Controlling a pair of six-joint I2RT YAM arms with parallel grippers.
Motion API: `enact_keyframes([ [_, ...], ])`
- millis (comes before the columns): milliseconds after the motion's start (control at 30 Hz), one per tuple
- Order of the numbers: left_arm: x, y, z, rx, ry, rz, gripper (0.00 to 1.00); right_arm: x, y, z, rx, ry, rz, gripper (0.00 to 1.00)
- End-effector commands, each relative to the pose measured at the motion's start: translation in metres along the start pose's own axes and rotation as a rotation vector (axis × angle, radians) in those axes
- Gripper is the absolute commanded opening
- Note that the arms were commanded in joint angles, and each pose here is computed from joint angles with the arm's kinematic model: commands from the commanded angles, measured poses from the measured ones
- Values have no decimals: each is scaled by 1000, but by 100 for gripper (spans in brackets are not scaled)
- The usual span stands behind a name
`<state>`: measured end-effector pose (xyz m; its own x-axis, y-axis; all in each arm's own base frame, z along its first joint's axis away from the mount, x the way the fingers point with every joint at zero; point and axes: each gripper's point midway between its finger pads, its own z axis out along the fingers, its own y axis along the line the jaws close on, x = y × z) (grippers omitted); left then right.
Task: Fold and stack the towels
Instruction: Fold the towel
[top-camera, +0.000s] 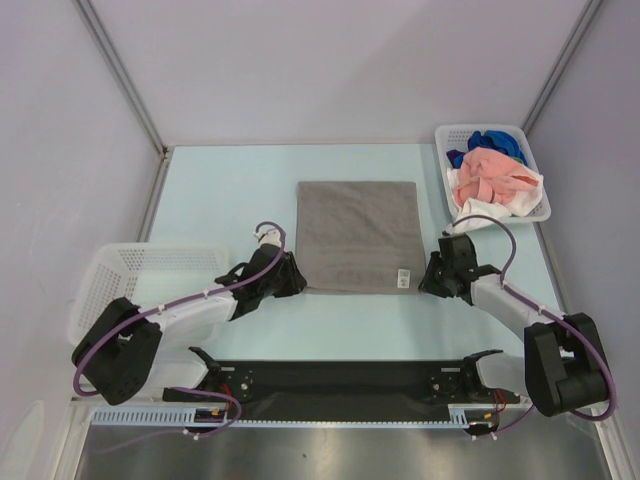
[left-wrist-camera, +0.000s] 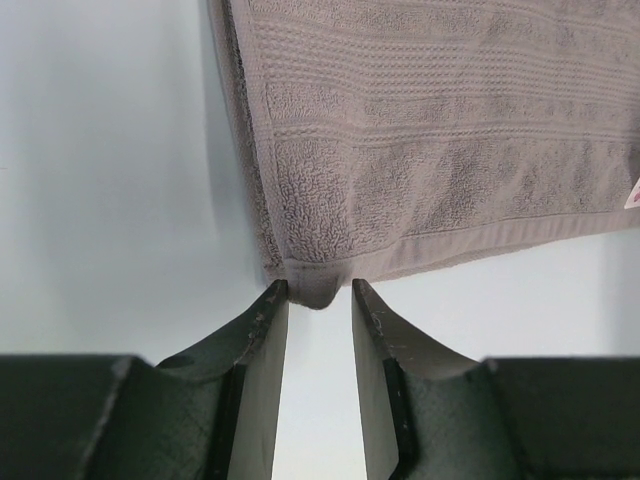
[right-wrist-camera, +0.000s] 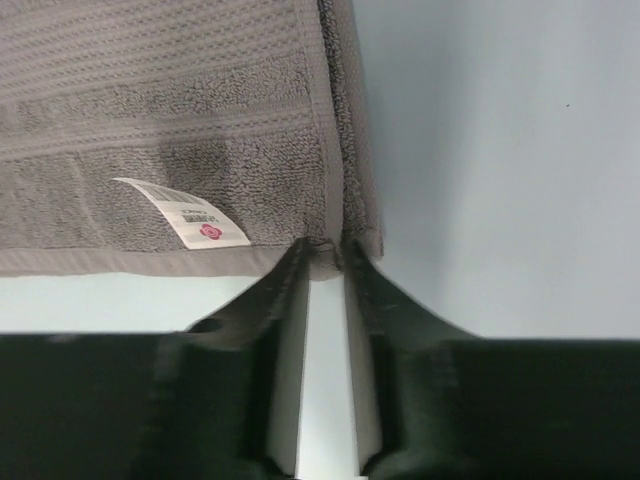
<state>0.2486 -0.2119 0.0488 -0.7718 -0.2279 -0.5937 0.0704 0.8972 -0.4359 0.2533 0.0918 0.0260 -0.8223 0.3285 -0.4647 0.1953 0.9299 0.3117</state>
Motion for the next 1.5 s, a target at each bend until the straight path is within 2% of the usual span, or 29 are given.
enact_keyframes([
  [0, -2, -5, 2, 20, -19, -3, 37, -19, 9, -4, -8, -58, 1, 18],
  [67, -2, -5, 1, 19, -20, -4, 37, -24, 6, -7, 15, -76, 0, 11],
  [100, -3, -5, 1, 18, -22, -3, 37, -26, 7, -11, 13, -88, -2, 5],
  [167, -3, -5, 0, 17, -23, -5, 37, -30, 7, -17, 19, -96, -8, 0],
  [333, -5, -5, -2, 14, -28, 1, 36, -39, 8, -30, 18, -126, -10, 0],
  [600, 0, 0, -1, -1, -14, 4, 36, -29, -1, -20, 38, -98, -4, 0],
  [700, 1, 6, -5, -33, -3, 7, 39, -25, -4, -20, 42, -85, -2, 0],
  [733, -3, 5, -9, -32, -16, 6, 41, -27, -3, -21, 41, -89, -5, 1],
  [867, -20, 7, -26, -83, -53, 15, 47, -37, -2, -33, 49, -117, -9, 31],
  [900, -25, 5, -29, -84, -64, 15, 50, -38, -1, -39, 48, -125, -10, 35],
  [967, -44, -6, -37, -71, -104, 21, 54, -53, 9, -52, 22, -169, -3, 44],
  [1067, -77, -24, -36, -75, -148, 39, 57, -75, 30, -68, -40, -231, 4, 52],
  [1100, -92, -26, -34, -80, -172, 32, 59, -102, 47, -79, -91, -303, 3, 54],
  [1167, -132, -44, -29, -54, -239, 27, 60, -125, 62, -69, -104, -306, -11, 54],
  [1200, -142, -28, -12, -112, -224, 8, 60, -156, 80, -74, -129, -360, -36, 54],
  [1233, -152, -27, -3, -120, -219, -4, 60, -166, 82, -51, -94, -329, -47, 53],
  [1267, -183, -39, -2, -90, -274, -2, 59, -179, 84, -40, -74, -329, -57, 52],
  [1333, -202, -21, 26, -138, -264, -16, 61, -215, 97, -15, -50, -341, -81, 50],
  [1367, -229, -31, 26, -110, -310, 0, 61, -227, 96, -7, -26, -350, -81, 50],
  [1467, -257, -22, 60, -99, -295, 27, 64, -271, 101, 18, -12, -372, -81, 50],
])
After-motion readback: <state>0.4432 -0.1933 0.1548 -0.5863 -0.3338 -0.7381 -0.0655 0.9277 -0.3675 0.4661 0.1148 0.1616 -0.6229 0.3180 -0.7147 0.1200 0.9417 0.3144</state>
